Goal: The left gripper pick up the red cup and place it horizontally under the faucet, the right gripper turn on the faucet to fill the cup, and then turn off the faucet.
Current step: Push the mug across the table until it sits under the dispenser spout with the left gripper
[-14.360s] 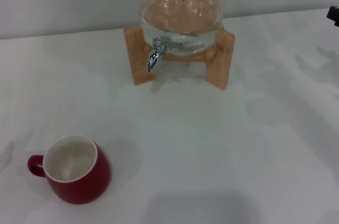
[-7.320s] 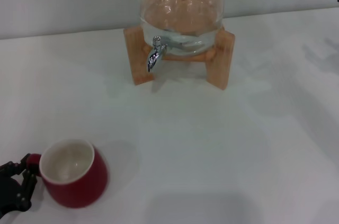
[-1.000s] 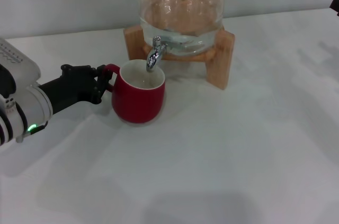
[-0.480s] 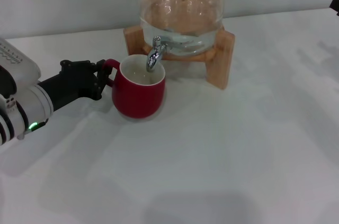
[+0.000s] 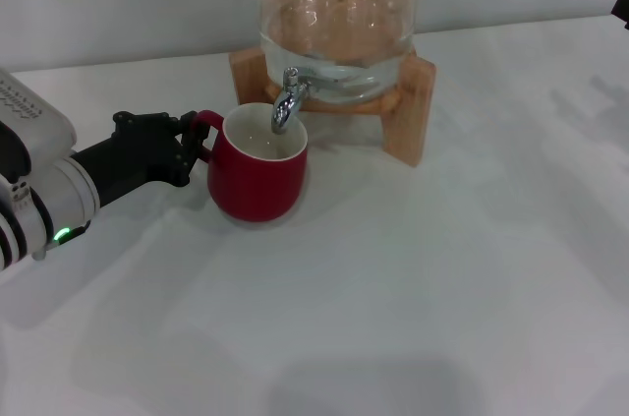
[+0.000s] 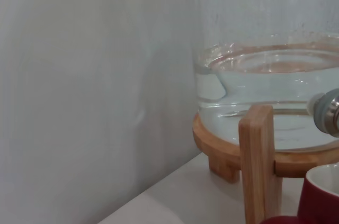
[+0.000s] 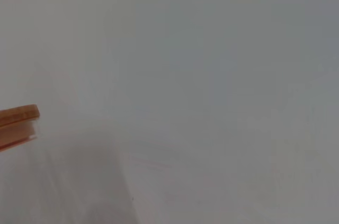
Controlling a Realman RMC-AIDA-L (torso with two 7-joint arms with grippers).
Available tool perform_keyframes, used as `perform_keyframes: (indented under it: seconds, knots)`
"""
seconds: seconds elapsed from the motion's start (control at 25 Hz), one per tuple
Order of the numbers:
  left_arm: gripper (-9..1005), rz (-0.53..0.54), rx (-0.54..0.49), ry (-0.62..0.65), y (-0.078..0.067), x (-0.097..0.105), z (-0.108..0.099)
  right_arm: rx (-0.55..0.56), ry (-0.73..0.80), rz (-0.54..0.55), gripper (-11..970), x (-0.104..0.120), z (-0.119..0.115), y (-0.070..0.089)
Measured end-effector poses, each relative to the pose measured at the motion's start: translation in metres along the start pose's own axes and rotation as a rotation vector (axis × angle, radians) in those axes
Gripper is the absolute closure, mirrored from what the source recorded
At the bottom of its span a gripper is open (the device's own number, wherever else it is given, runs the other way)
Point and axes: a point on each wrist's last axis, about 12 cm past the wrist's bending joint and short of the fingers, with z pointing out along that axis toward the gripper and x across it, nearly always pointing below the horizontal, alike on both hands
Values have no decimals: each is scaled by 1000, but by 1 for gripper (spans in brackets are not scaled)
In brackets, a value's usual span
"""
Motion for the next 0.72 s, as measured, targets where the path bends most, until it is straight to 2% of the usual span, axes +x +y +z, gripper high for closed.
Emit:
perform_keyframes:
  seconds: [0.28,0.72]
  knots:
    - [840,-4,42,31,-5,1,2,-1,-2,1,176,0,0,0]
    - [837,-21,40,36,-4,0,3,0,-9,4,177,-1,0,0]
